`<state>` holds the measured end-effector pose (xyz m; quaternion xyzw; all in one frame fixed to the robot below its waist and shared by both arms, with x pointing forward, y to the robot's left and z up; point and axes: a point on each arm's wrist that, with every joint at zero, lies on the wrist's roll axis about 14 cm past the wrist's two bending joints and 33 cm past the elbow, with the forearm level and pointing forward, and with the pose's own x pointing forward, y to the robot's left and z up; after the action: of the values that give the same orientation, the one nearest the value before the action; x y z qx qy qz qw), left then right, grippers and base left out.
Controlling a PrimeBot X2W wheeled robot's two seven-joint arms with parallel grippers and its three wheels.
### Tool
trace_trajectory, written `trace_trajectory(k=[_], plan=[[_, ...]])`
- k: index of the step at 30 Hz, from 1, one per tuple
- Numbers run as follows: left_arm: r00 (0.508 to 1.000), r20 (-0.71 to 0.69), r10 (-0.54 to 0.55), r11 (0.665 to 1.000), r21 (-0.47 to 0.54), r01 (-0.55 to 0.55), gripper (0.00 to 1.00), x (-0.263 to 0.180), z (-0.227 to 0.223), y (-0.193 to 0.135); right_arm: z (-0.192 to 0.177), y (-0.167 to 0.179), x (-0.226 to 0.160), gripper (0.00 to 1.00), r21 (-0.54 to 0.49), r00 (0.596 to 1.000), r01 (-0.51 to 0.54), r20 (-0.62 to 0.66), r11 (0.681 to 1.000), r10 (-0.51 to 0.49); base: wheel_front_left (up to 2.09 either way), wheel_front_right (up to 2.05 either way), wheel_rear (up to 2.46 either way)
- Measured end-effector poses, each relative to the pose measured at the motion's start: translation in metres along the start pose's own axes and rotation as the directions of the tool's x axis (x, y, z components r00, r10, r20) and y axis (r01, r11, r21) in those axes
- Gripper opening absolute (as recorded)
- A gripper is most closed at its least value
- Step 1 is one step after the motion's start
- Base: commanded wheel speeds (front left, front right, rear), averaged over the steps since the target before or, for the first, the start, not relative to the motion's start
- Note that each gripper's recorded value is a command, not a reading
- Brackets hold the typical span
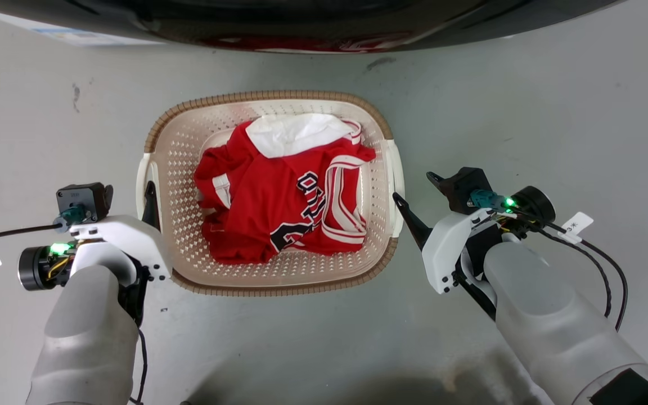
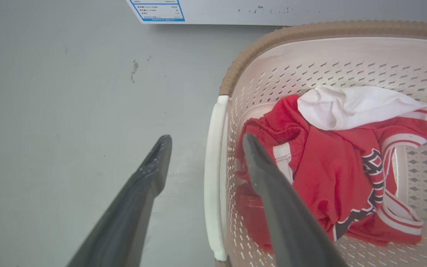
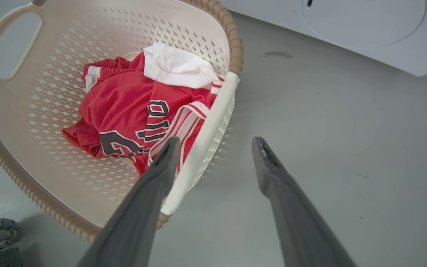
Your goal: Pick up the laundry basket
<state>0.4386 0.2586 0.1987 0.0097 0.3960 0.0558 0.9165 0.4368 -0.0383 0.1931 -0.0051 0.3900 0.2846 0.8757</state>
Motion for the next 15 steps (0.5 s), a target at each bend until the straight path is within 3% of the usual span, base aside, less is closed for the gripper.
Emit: trace_trajectory(k=[15], plan=[[0.998, -0.063, -0.01, 1.0, 0.004, 0.01, 1.0, 0.019, -0.021, -0.004, -0.023, 0.002, 0.028, 1.0, 0.019, 0.997, -0.037, -0.066, 0.999, 0.038, 0.0, 0.0, 0.0]])
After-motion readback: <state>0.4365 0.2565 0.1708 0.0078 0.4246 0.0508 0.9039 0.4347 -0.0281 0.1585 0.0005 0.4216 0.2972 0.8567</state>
